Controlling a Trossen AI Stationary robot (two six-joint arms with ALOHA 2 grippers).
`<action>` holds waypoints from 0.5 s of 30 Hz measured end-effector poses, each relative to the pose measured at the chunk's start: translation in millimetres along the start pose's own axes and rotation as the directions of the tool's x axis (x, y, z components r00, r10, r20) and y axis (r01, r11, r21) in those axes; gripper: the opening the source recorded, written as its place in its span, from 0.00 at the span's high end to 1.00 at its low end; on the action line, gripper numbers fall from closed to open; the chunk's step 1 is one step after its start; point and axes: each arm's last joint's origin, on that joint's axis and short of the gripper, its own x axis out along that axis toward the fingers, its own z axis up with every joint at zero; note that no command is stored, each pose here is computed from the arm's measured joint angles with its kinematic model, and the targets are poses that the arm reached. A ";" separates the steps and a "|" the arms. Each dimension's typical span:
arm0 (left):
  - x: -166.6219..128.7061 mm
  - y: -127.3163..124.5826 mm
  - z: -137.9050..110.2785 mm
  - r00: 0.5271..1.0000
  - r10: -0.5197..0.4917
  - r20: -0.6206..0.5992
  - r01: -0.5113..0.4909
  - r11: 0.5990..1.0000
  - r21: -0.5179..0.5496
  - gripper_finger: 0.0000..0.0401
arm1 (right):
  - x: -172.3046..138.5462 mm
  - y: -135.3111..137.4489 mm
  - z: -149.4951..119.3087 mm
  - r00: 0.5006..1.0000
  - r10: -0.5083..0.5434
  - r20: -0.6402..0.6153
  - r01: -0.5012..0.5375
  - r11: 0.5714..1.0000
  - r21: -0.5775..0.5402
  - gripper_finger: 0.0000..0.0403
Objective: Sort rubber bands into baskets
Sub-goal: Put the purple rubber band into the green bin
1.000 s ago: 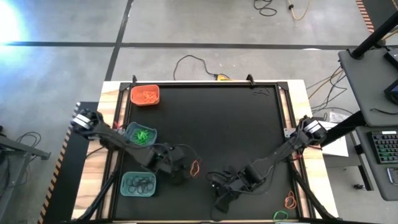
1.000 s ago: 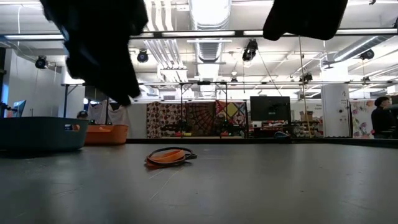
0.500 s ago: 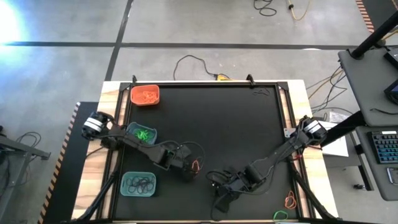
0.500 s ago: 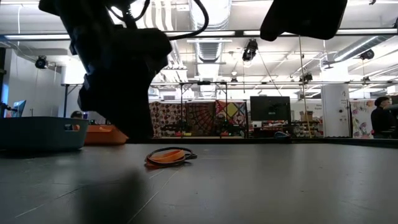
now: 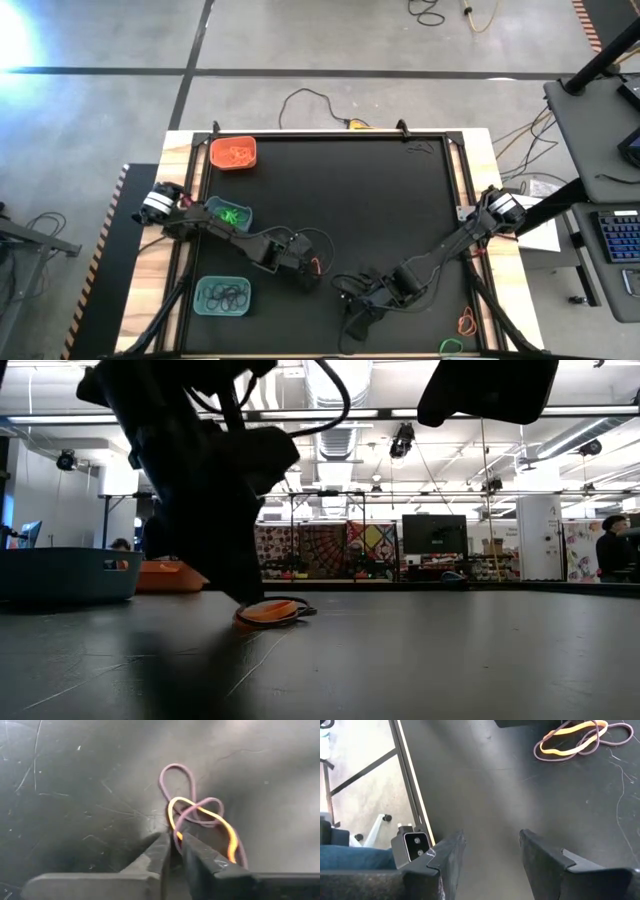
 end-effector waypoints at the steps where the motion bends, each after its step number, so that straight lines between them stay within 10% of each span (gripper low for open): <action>1: -1.8 -0.4 0.8 1.000 -0.005 0.003 0.005 1.000 0.004 0.94 | 0.0 0.0 0.0 1.000 0.000 0.000 0.000 1.000 0.001 0.55; 15: -63.0 -1.4 16.1 0.992 -0.086 0.094 0.082 0.995 0.051 1.00 | 0.1 -0.1 -0.1 1.000 0.000 0.000 0.000 1.000 0.004 0.55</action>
